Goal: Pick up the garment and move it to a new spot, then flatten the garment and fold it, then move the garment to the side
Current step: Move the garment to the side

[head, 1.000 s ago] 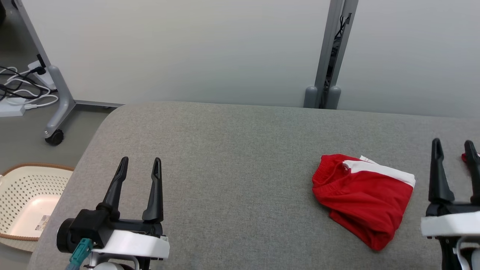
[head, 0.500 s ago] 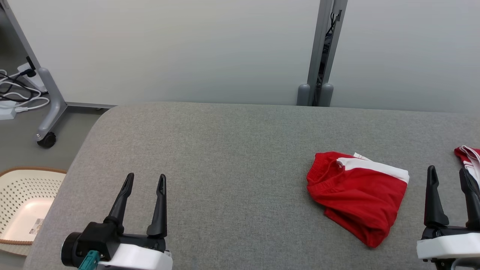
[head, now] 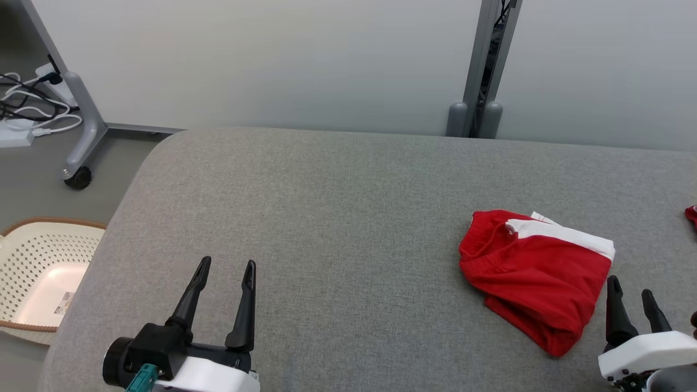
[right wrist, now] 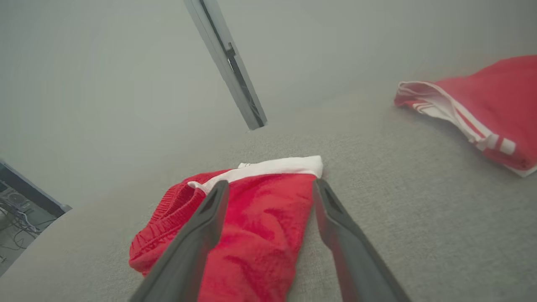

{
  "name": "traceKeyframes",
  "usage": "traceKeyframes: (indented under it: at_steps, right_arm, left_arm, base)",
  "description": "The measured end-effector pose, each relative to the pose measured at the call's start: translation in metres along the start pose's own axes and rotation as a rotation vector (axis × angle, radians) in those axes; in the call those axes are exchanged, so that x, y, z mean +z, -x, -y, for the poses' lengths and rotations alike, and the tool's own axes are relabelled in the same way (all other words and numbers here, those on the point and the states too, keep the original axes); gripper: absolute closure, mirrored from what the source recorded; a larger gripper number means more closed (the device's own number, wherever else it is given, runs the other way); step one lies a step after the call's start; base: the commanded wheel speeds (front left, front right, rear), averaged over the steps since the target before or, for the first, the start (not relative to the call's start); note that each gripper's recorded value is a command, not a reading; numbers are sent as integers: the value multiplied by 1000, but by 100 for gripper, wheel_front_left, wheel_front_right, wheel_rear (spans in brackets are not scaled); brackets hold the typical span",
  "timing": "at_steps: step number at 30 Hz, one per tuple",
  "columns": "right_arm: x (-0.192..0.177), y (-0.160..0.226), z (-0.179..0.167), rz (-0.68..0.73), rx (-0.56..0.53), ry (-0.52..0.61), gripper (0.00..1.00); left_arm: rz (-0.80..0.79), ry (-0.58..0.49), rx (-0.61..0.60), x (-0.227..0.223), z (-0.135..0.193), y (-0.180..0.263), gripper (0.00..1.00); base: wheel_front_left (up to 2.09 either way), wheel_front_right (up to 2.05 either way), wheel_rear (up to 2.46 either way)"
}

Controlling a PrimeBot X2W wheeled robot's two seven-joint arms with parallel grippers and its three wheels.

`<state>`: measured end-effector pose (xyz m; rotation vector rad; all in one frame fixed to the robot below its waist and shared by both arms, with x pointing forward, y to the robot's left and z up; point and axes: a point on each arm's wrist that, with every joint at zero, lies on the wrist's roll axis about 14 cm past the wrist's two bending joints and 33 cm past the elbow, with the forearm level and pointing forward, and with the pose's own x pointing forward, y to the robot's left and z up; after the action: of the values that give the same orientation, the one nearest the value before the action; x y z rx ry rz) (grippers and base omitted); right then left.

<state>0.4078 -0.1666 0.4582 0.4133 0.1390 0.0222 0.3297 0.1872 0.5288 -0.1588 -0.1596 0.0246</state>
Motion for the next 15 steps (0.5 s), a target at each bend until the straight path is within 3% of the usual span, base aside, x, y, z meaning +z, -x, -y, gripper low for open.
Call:
traceKeyframes:
  at_steps: [15]
  right_arm:
    - [-70,-42,6,-314,-70,-126,0]
  left_arm:
    - [-77,-18,-4,-23,-5,-13,0]
  base:
    - [0,0,0]
